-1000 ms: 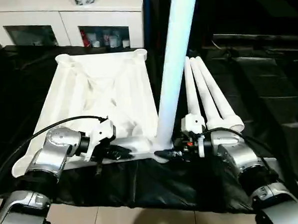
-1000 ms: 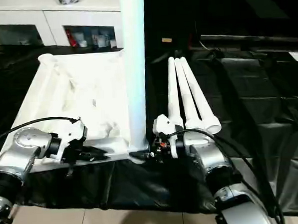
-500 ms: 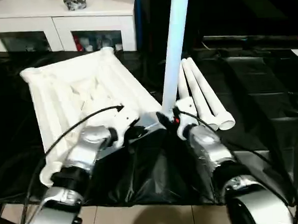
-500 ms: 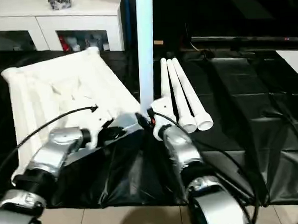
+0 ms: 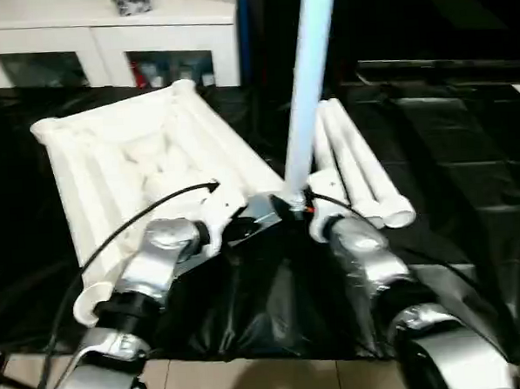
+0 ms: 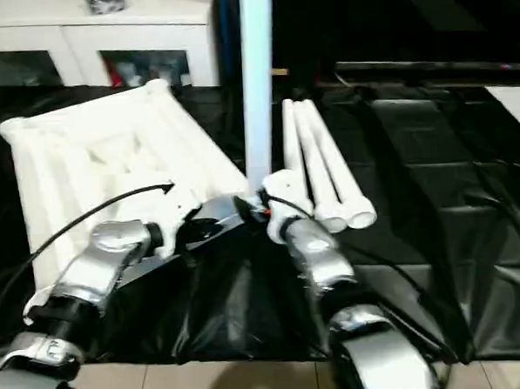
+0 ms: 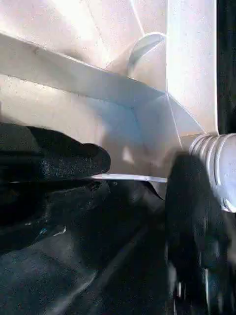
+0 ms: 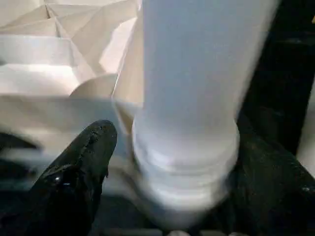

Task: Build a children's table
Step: Rotate leg to tighten

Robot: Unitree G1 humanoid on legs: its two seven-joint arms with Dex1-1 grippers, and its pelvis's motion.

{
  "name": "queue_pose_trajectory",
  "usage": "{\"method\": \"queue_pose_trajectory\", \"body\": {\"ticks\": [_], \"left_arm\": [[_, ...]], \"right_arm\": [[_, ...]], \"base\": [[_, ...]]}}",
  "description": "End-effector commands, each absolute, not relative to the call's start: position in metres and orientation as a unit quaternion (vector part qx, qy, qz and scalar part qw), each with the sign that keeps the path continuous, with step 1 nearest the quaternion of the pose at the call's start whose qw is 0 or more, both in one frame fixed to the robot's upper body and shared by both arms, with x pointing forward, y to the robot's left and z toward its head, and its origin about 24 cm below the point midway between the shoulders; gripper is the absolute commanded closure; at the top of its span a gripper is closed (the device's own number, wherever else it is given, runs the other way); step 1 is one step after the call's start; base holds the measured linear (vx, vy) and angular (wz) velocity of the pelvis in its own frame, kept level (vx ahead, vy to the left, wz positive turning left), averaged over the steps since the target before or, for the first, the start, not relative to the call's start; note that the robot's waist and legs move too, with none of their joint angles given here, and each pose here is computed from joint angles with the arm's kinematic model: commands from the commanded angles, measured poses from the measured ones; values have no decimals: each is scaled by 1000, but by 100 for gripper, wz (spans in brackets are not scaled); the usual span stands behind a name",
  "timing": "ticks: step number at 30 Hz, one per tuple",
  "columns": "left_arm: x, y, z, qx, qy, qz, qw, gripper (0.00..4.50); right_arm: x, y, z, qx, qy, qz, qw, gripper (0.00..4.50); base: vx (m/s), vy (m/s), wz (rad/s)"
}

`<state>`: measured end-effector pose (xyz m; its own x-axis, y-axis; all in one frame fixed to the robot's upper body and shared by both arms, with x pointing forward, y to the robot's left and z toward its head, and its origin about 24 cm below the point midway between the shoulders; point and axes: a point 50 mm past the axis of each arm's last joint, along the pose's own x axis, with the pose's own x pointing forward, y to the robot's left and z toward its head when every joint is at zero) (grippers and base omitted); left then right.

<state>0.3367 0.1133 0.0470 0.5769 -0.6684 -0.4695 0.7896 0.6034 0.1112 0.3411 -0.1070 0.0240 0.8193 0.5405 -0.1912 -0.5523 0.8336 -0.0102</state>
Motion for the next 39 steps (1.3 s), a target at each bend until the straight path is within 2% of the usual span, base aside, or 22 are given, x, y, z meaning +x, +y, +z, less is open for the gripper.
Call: {"method": "queue_pose_trajectory", "body": {"ticks": [1,5,10,12,17,18,21,25,28,31,33,35,38,39], "left_arm": [[344,123,45,151,208,-357,898,450],[350,120,51,148,193,-341,908,450],[354,110,61,122,152,-361,912,450],[355,105,68,130,131,-381,906,406],[357,103,81,119,98,-400,904,373],[362,108,92,125,70,-375,916,360],[371,127,109,132,44,-319,937,360],[378,176,128,195,42,-219,955,360],[374,219,135,236,72,-148,958,360],[363,257,138,281,103,-90,950,388],[361,264,139,290,111,-80,947,401],[350,282,134,314,156,-72,934,414],[341,291,121,330,203,-85,918,432],[341,291,120,330,204,-86,918,447]], "right_arm": [[338,-109,27,-38,86,310,946,60],[339,-122,39,-45,63,312,947,60],[338,-120,50,-39,49,342,938,60],[339,-118,52,-43,53,353,933,57],[342,-115,51,-64,71,351,932,57],[344,-113,51,-73,76,345,933,57],[346,-108,51,-87,87,346,930,57],[344,-98,52,-84,94,372,920,57],[342,-94,53,-92,96,389,912,57],[340,-92,54,-110,101,402,904,57],[340,-92,54,-113,103,405,901,74],[339,-90,54,-129,119,413,894,90],[337,-85,48,-143,143,425,882,104],[337,-85,48,-143,143,425,882,128]], "base": [[0,0,0],[0,0,0],[0,0,0],[0,0,0],[0,0,0],[0,0,0],[0,0,0],[0,0,0],[0,0,0],[0,0,0],[0,0,0],[0,0,0],[0,0,0],[0,0,0]]}}
